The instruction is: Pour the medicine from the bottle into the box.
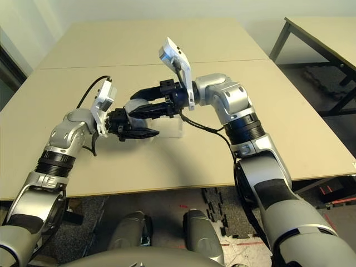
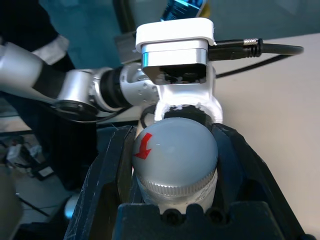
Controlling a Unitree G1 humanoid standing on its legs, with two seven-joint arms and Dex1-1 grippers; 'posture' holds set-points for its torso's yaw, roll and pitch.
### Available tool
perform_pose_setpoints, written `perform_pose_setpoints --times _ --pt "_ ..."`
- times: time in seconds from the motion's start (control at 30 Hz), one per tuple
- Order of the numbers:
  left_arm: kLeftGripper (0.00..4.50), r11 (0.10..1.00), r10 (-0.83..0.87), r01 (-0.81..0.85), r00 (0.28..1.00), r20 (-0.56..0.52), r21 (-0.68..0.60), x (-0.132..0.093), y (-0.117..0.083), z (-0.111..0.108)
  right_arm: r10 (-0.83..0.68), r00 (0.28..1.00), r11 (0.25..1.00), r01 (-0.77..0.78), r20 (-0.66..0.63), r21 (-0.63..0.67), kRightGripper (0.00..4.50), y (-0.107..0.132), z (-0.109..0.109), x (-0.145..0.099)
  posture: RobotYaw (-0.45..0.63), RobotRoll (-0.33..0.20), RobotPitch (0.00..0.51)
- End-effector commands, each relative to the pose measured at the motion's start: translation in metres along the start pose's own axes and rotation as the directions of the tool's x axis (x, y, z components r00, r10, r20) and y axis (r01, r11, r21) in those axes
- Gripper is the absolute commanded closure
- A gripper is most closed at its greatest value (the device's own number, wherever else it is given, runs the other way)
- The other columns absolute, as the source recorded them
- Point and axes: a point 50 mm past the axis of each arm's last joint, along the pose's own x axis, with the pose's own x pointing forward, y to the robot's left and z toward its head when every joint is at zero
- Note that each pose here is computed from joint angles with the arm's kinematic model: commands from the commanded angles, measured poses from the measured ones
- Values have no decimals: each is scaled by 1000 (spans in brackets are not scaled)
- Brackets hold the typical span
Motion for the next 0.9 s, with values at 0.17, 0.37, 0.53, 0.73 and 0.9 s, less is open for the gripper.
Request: perform_pose_setpoints --times 0.17,0.37,0.53,0.73,0.9 --pt "1892 998 70 -70 998 -2 -4 -13 3 4 193 981 981 -194 21 24 1926 13 2 12 -41 0 28" --pt "1892 998 70 -70 998 8 -8 -13 2 4 181 983 983 -182 18 21 986 12 1 13 -40 0 26" --pt "1892 997 71 -71 997 9 -10 -13 1 4 172 985 985 -172 20 12 0 11 1 14 -38 0 26" --pt "1892 998 65 -65 998 16 -13 -13 -1 4 146 989 989 -146 16 0 0 7 -2 14 -34 0 29" --pt "1892 998 61 -60 998 23 -13 -11 -3 5 106 994 994 -106 10 -24 0 1 -5 15 -28 0 28"
